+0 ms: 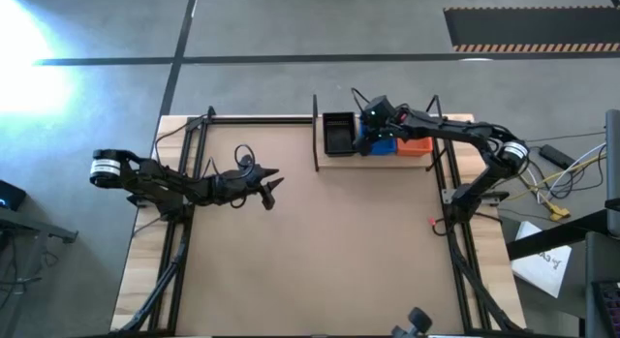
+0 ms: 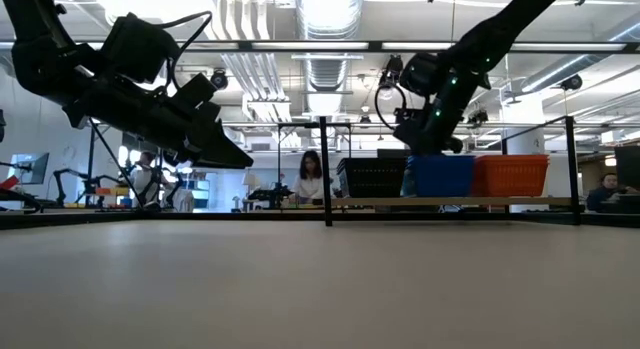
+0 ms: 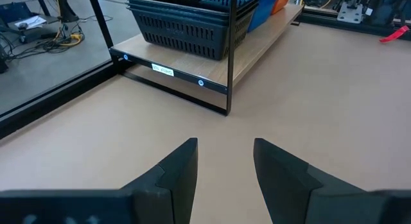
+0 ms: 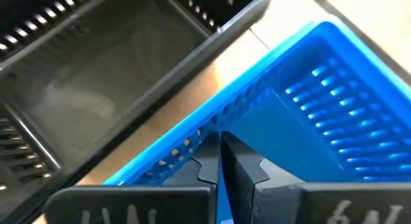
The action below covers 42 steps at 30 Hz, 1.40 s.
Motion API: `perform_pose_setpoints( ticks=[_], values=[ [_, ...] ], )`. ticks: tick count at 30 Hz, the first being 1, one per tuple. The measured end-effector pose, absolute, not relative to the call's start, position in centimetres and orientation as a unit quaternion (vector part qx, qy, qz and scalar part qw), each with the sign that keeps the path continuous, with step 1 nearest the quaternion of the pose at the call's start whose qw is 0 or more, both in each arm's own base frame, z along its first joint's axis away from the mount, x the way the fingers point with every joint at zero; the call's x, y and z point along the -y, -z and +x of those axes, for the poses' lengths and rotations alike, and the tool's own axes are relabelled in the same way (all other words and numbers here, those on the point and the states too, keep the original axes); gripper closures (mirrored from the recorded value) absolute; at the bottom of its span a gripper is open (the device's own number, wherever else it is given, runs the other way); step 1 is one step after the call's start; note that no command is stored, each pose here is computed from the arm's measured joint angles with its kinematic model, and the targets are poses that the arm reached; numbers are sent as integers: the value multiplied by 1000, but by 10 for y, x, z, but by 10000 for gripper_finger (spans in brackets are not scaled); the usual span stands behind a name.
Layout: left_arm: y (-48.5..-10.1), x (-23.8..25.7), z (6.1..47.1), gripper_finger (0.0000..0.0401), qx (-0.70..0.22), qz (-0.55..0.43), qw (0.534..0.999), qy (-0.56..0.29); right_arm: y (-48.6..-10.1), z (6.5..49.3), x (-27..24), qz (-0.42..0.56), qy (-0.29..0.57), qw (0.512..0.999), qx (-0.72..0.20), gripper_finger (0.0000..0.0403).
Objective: Stack baskets on shelf by color
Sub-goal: Adjust the bins on the shelf
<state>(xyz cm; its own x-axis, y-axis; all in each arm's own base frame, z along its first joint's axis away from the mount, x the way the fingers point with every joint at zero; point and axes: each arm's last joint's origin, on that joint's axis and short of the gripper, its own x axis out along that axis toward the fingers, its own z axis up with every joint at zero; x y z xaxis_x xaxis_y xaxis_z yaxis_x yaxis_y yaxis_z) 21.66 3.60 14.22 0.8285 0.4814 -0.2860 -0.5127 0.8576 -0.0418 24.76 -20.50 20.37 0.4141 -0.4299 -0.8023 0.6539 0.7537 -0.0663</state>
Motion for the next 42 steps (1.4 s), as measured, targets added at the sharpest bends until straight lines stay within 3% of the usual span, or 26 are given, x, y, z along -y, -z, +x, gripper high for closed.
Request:
perform_pose_setpoints(
  ticks=[10,17,27,34,38,42],
  values=[
    [-142,-36,217,265,-134,-58,954,-260,-211,249,204,76,310,845,-429,394],
    [-142,-36,217,265,-134,-58,954,-260,-238,242,189,60,305,860,-404,394],
    [-142,-36,217,265,-134,-58,954,-260,-279,202,146,67,244,867,-429,389],
    [-142,-36,217,265,-134,-59,954,-260,-280,196,135,92,172,884,-424,316],
    [-142,-36,217,265,-134,-59,954,-260,-262,204,141,51,146,882,-445,265],
    [-142,-36,217,265,-134,-59,954,-260,-248,214,149,17,125,880,-457,241]
  ],
)
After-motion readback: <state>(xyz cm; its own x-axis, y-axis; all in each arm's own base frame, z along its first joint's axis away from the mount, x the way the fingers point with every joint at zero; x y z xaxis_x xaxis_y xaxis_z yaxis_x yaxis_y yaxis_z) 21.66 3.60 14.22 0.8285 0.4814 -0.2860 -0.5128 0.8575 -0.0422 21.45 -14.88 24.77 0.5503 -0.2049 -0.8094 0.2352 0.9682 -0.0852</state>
